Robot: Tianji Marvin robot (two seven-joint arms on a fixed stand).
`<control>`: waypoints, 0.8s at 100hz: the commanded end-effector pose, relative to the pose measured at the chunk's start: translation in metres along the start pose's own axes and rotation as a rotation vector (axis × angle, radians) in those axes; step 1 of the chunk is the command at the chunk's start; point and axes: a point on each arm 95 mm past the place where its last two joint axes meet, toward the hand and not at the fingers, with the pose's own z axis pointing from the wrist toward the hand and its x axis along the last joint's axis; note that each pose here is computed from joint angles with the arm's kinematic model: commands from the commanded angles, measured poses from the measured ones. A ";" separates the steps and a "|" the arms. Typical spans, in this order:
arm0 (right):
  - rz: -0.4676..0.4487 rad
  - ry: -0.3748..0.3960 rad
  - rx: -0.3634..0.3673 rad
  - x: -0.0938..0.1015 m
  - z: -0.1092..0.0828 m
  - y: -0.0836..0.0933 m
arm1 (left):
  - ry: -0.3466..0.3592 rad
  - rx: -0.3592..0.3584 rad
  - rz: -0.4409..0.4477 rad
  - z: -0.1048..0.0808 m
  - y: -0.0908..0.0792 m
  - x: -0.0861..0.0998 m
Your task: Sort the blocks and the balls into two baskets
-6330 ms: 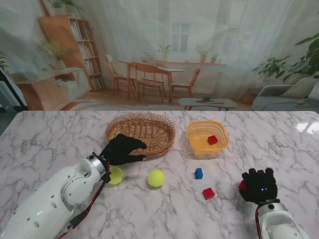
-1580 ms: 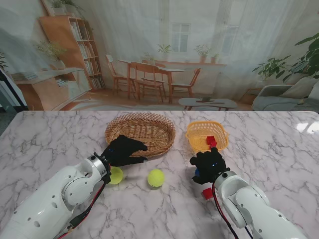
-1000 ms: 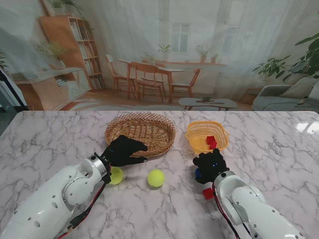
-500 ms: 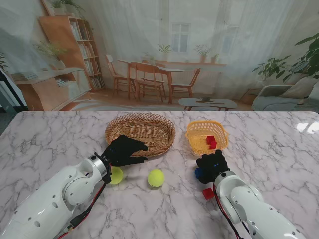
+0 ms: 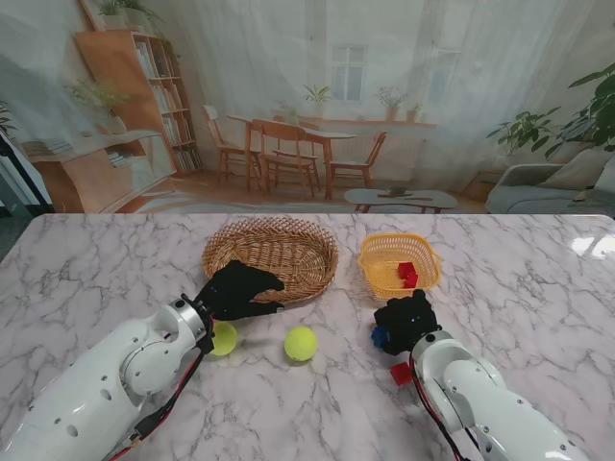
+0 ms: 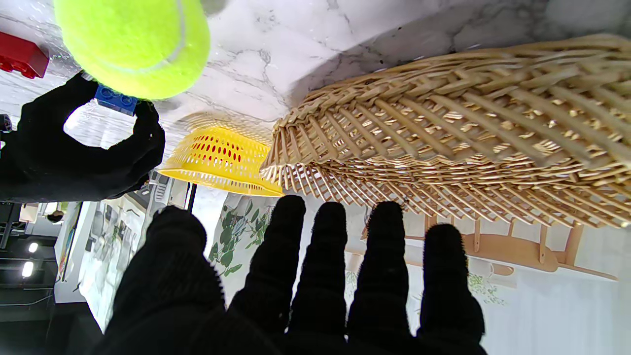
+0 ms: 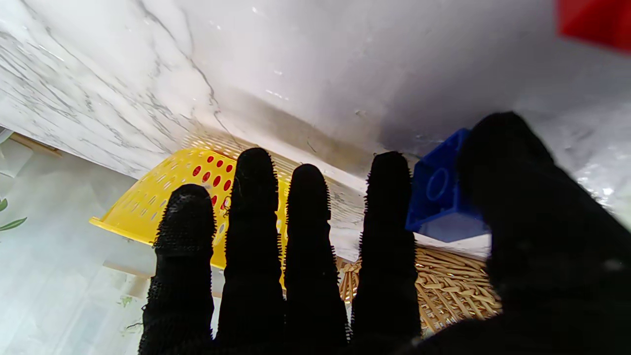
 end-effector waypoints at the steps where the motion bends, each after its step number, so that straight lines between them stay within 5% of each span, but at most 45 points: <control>1: 0.003 0.001 0.008 0.002 -0.001 -0.003 | 0.000 -0.012 -0.002 0.001 0.002 0.000; 37: 0.002 0.008 0.048 0.006 -0.004 -0.002 | 0.001 -0.016 -0.002 0.001 0.002 0.001; 80: 0.013 0.024 0.016 0.010 -0.003 0.002 | 0.003 -0.017 -0.004 0.002 0.003 0.001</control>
